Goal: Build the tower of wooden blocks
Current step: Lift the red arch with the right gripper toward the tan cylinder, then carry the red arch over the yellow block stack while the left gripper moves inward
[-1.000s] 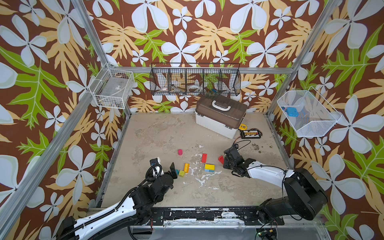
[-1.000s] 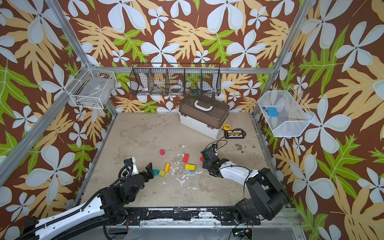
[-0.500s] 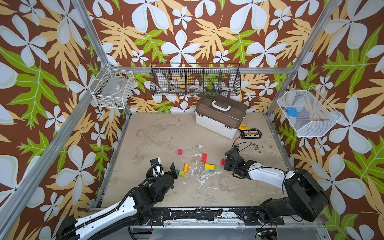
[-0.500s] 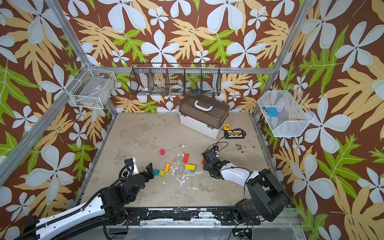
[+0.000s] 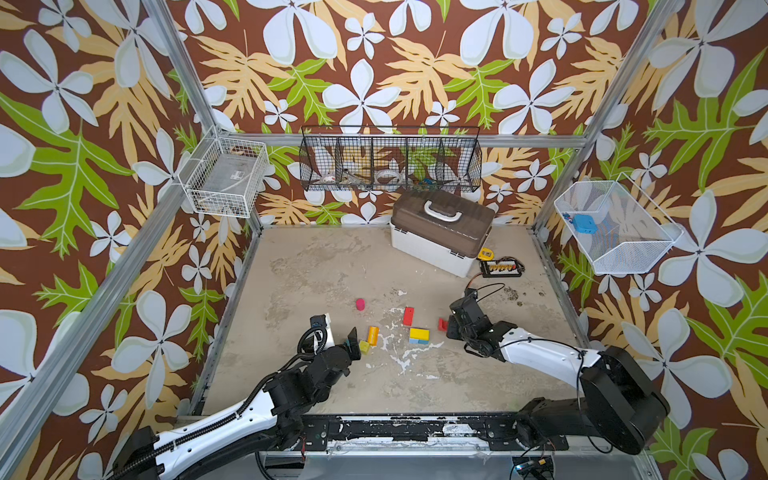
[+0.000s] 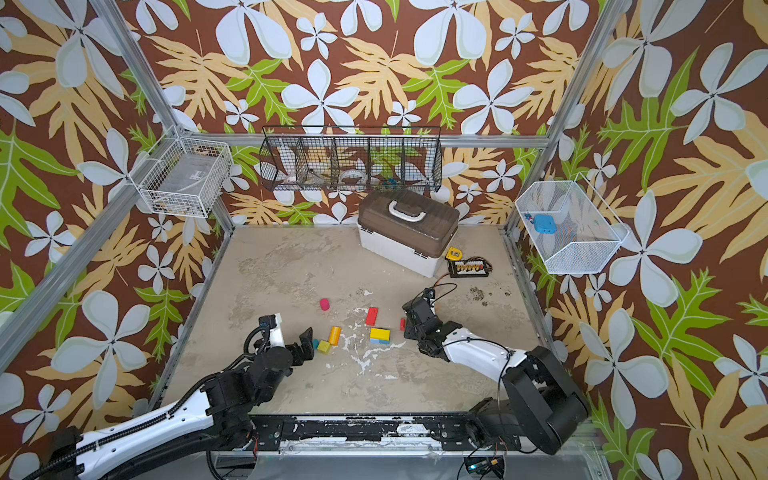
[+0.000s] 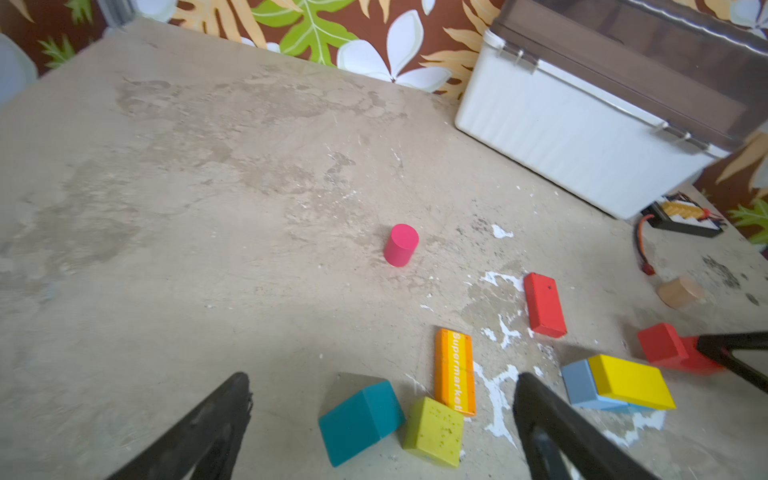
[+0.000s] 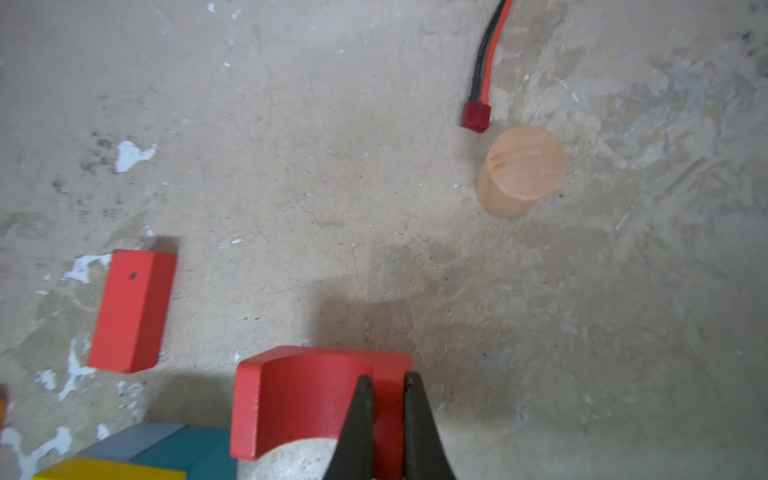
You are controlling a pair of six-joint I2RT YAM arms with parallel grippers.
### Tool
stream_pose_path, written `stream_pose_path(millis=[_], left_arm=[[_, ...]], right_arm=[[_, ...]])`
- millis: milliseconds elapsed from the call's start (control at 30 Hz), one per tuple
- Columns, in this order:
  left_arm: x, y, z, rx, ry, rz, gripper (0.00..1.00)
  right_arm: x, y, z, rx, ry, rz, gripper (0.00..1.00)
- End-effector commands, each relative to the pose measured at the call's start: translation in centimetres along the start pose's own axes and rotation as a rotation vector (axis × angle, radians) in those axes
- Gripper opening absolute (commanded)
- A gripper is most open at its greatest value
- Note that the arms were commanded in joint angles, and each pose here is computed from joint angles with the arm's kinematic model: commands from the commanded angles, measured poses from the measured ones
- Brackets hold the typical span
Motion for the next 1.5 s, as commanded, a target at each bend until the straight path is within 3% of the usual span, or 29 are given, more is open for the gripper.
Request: stream_pose_path(millis=[0,67,200,400,467,533,767,1067,1467], left_arm=[[0.1,0.4,-1.9,0.065,0.217,0.057,1.00],[0.0,0.6,-2.6,0.079,0.297,0.083,1.00],[-0.3,0.5,-2.6,0.071,0.335,0.086,1.00],[-1.9,0.2,-2.8,-0.055,0.444,0.201,0.99],[-2.1,0.4,-1.7,-0.050,0.375,0.194,0.99],[-1.5,1.2,0.2,-0.120,0.241,0.128,1.00],[-1.4,1.7,0.0,-0.111,0.303,0.146,1.00],[-0.4,2.4,-0.6,-0.066,0.234,0.198,1.00],[-0.5,2.4,-0.4,-0.077,0.240,0.186,1.00]], right_arm=[[-1.8,-0.4,0.2,-0.002,0.000,-0.034,0.00],[-3.2,-0.8,0.2,0.007,-0.030,-0.064,0.00],[-5.6,-1.1,0.5,0.013,-0.092,-0.109,0.00],[-6.8,-0.7,2.3,-0.050,-0.143,-0.091,0.00],[-6.5,-0.6,3.2,-0.066,-0.166,-0.081,0.00],[-6.1,-0.4,4.3,-0.085,-0.189,-0.065,0.00],[-4.7,0.9,6.9,-0.125,-0.205,-0.010,0.00],[-3.9,1.5,7.4,-0.097,-0.187,0.022,0.00],[-3.4,0.9,7.2,-0.019,-0.054,-0.002,0.00]])
Point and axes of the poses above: each gripper's point midway between its finger pads, its own x axis out along the fingers, its own z axis along the line the jaws close on, y = z × x, the point moved 10 cm from there along -x, back along the fingers, and after that the axes turned 5 degrees about -x, right-handed, at the moved point
